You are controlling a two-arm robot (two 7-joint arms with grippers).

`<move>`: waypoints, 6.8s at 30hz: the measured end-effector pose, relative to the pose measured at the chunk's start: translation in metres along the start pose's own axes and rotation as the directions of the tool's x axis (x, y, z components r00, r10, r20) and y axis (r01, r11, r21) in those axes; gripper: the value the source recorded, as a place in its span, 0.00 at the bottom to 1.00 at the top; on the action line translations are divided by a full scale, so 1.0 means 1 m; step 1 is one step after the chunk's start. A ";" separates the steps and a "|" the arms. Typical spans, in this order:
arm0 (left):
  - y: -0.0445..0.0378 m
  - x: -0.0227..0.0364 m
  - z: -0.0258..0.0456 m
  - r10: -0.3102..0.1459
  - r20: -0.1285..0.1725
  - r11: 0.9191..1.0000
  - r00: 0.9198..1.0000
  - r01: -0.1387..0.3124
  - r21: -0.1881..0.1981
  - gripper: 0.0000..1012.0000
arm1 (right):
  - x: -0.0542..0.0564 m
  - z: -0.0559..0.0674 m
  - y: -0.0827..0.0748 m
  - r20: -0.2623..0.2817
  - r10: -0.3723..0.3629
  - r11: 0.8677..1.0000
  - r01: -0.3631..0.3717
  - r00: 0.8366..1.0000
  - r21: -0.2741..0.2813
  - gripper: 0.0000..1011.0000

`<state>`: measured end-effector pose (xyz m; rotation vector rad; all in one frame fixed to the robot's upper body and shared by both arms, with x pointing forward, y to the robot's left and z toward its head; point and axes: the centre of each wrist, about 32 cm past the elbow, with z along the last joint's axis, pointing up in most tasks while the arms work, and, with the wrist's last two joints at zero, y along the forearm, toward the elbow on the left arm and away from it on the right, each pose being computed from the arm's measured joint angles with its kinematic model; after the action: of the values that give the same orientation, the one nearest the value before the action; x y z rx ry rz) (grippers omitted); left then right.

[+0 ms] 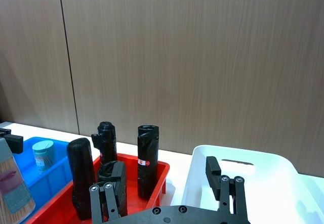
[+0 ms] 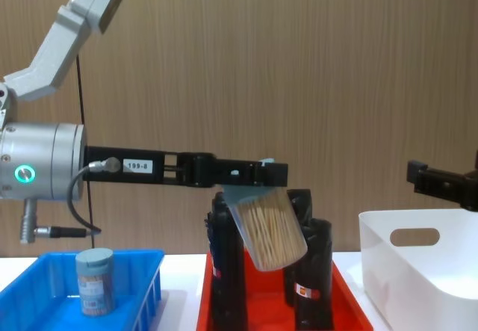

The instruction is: Pick the cotton swabs from the blue box and place them into the white box.

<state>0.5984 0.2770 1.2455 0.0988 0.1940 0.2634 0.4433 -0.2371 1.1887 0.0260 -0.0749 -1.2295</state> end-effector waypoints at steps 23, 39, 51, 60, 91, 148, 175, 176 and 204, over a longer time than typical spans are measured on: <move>-0.0001 0.0044 0.0158 -0.015 0.054 1.000 0.998 0.015 0.008 0.66 | 0.001 0.000 0.000 0.002 0.008 1.000 -0.008 1.000 0.001 0.99; 0.0004 0.0047 0.0186 -0.015 0.065 1.000 0.998 0.015 0.007 0.66 | 0.009 0.012 0.004 0.060 0.168 0.986 -0.168 0.984 -0.007 0.99; 0.0006 0.0048 0.0192 -0.015 0.067 1.000 0.998 0.015 0.007 0.66 | 0.020 0.029 0.014 0.089 0.341 0.940 -0.339 0.936 -0.041 0.99; 0.0006 0.0049 0.0195 -0.015 0.068 1.000 0.998 0.015 0.006 0.66 | 0.029 0.042 0.028 0.066 0.478 0.877 -0.474 0.876 -0.078 0.99; 0.0006 0.0049 0.0194 -0.015 0.068 1.000 0.998 0.014 0.006 0.66 | 0.045 0.056 0.083 -0.122 0.681 0.693 -0.690 0.722 -0.211 0.99; 0.0006 0.0049 0.0194 -0.015 0.068 1.000 0.998 0.014 0.006 0.66 | 0.026 0.039 0.112 -0.155 0.720 0.641 -0.733 0.677 -0.227 0.99; 0.0006 0.0049 0.0194 -0.016 0.068 1.000 0.998 0.015 0.006 0.83 | 0.022 0.040 0.115 -0.158 0.721 0.641 -0.736 0.674 -0.216 0.64; 0.0006 0.0049 0.0194 -0.016 0.068 1.000 0.998 0.015 0.006 0.85 | 0.022 0.040 0.115 -0.157 0.722 0.641 -0.737 0.674 -0.215 0.64; 0.0006 0.0049 0.0194 -0.015 0.068 1.000 0.998 0.014 0.006 0.99 | 0.041 0.038 0.106 -0.152 0.682 0.685 -0.697 0.715 -0.212 0.64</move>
<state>0.6068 0.2775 1.2637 0.1121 0.1281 0.2446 0.5541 -0.2393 1.2345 -0.1798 0.1252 -0.4572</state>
